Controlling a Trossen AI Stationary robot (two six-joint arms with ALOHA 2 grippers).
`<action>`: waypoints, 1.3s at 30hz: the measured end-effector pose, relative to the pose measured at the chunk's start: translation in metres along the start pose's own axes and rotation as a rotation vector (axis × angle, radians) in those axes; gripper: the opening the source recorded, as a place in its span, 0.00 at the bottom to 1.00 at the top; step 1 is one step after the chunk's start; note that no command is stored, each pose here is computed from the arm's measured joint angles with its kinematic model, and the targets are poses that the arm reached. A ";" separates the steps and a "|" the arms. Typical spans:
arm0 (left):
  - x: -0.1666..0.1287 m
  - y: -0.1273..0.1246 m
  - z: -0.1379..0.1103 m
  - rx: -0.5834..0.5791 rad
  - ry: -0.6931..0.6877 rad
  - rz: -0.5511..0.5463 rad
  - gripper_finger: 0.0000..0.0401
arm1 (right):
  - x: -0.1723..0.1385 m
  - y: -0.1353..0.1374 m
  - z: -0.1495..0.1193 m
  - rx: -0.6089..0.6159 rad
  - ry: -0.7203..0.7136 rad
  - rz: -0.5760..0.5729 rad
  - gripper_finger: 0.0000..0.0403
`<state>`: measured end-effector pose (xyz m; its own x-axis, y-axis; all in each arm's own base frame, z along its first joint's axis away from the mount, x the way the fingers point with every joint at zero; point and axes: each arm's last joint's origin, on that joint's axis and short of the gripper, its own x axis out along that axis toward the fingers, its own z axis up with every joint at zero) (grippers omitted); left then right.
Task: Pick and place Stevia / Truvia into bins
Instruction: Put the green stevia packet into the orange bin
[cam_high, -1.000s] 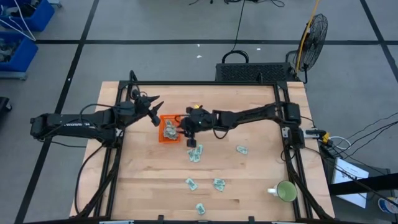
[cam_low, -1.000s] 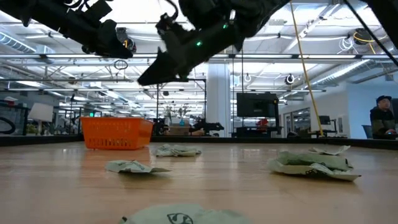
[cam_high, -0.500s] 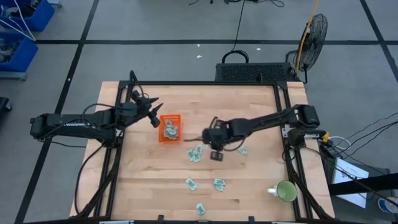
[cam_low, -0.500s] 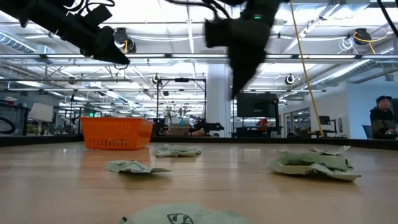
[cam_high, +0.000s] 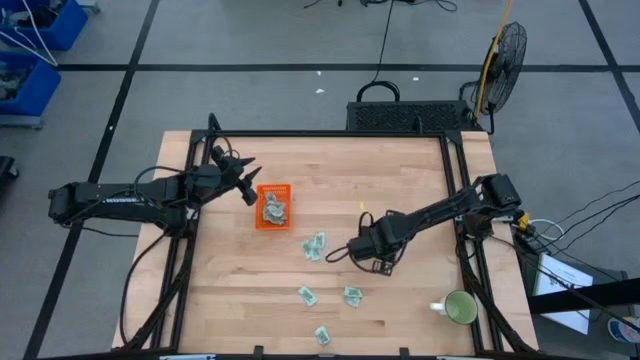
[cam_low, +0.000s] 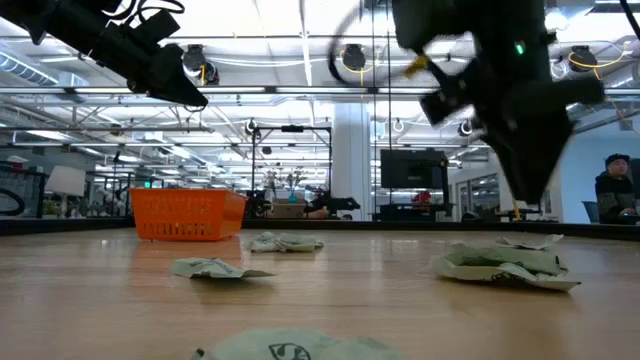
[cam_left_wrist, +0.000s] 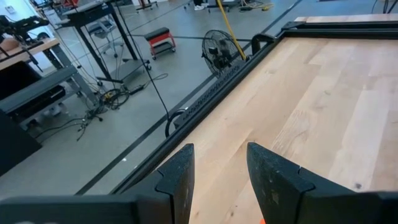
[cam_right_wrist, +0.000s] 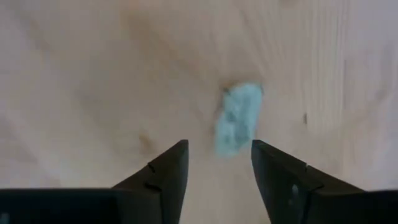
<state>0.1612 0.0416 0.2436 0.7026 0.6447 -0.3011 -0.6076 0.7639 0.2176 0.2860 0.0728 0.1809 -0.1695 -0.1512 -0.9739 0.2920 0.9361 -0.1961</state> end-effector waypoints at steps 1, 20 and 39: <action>0.000 0.000 0.000 -0.001 -0.001 0.000 0.38 | 0.007 -0.003 -0.002 0.006 0.019 -0.011 0.44; 0.000 0.000 0.003 -0.007 -0.031 0.001 0.38 | 0.044 -0.037 -0.013 0.031 0.096 0.121 0.42; 0.000 0.000 0.003 -0.013 -0.029 0.000 0.38 | 0.066 -0.045 -0.014 0.040 -0.037 0.209 0.41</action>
<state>0.1623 0.0419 0.2466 0.7131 0.6454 -0.2738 -0.6123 0.7636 0.2050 0.2485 0.0248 0.1266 -0.0674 0.0329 -0.9972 0.3541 0.9352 0.0069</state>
